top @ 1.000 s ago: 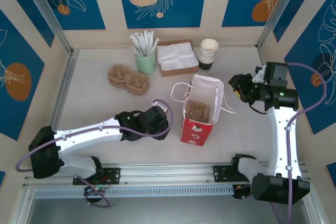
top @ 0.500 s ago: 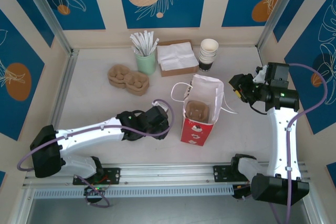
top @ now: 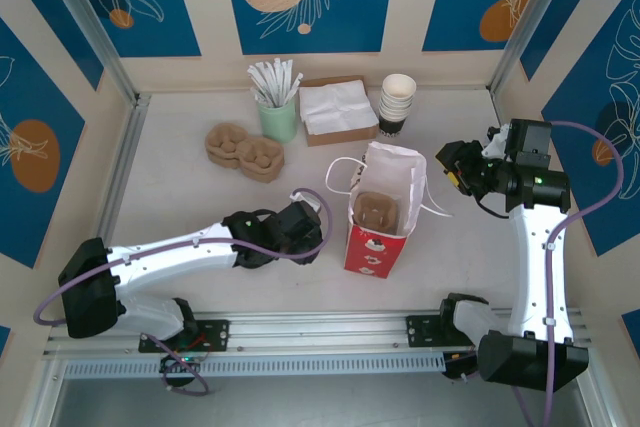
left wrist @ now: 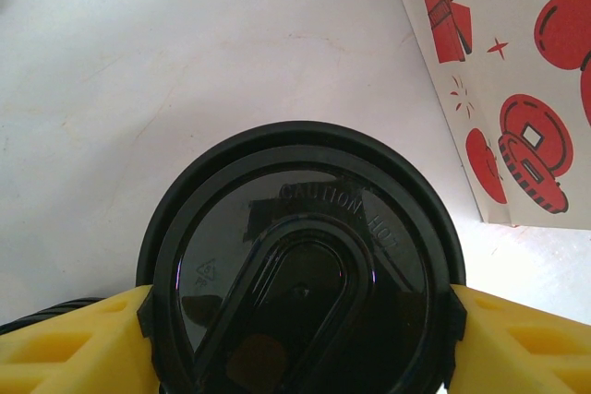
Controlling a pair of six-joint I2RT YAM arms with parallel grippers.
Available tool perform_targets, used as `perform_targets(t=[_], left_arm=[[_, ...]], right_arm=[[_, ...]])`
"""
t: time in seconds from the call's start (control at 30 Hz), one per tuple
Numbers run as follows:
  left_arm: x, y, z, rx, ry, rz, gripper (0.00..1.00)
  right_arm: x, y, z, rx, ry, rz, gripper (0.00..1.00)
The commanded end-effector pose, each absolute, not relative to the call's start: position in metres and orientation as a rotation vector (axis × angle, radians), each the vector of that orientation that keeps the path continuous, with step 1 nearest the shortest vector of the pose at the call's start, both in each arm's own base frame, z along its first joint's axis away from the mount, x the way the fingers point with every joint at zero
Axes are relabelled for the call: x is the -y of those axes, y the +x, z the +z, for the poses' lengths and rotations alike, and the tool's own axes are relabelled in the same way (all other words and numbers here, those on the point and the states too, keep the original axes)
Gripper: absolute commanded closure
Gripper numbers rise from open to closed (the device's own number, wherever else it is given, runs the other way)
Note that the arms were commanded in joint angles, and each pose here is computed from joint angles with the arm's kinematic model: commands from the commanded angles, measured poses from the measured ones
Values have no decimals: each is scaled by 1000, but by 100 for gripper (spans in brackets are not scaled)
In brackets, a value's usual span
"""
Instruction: Pack the takeout coffee
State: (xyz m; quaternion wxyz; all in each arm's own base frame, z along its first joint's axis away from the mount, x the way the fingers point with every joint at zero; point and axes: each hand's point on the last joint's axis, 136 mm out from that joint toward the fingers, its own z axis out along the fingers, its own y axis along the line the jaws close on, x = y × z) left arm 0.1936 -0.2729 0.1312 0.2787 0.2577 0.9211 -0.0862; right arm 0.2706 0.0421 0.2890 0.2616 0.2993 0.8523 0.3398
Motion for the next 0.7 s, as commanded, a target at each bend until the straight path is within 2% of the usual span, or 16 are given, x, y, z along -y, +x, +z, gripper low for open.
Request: perform_targets(t=[0.0, 0.27, 0.67], left_arm=[[279, 191, 140, -2465, 688, -255, 29], [273, 195, 181, -2408, 665, -268, 29], [252, 198, 296, -2218, 676, -291, 29]], right_arm=[[-46, 265, 289, -2313, 797, 950, 55], [-49, 265, 295, -2303, 781, 974, 55], [-54, 273, 324, -2245, 568, 963, 54]])
